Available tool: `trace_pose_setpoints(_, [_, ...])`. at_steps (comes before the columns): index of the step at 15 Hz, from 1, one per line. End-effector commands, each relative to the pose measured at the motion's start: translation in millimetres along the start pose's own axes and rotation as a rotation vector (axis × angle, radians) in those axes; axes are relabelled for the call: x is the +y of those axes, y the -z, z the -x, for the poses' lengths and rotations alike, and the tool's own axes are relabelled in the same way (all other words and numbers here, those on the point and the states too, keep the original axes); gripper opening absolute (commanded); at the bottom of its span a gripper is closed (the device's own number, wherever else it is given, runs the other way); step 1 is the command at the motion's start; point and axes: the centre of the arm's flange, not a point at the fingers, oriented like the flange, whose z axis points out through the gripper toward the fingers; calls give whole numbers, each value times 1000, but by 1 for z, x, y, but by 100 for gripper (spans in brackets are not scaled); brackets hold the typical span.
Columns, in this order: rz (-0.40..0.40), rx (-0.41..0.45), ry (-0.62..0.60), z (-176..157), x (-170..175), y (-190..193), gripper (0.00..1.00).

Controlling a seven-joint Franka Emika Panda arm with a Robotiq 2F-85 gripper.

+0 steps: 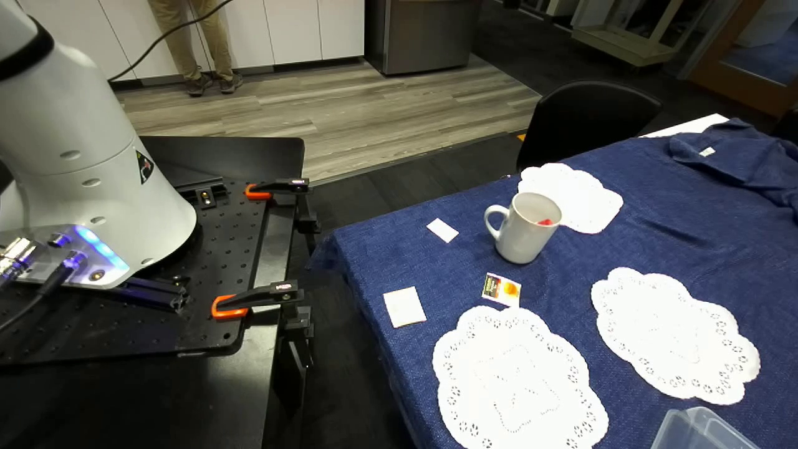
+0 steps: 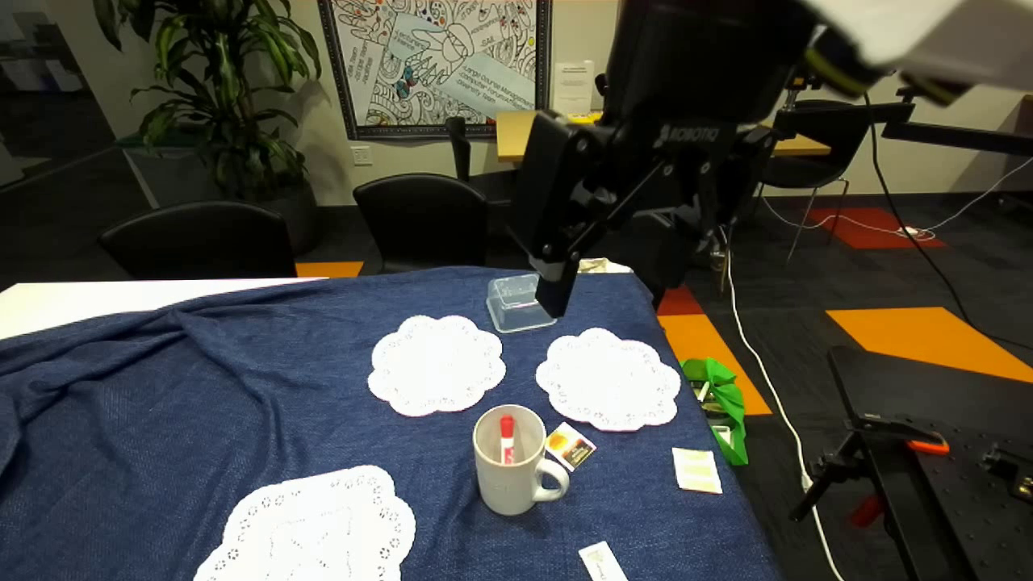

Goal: Remove the marker from the mug

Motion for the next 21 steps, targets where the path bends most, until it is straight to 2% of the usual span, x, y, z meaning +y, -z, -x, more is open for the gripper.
trace_pose_setpoints(1, [39, 3, -154, -21, -5, -33, 100])
trace_pose_setpoints(4, [63, -13, -241, -39, 2, -65, 100])
trace_pose_setpoints(8, [51, 22, -361, -63, 11, -116, 100])
trace_pose_setpoints(13, [32, 52, -433, -79, 17, -168, 100])
trace_pose_setpoints(14, [44, 31, -404, -74, 29, -153, 100])
trace_pose_setpoints(17, [47, 28, -413, -76, 27, -171, 100])
trace_pose_setpoints(21, [42, 31, -411, -77, 24, -169, 100])
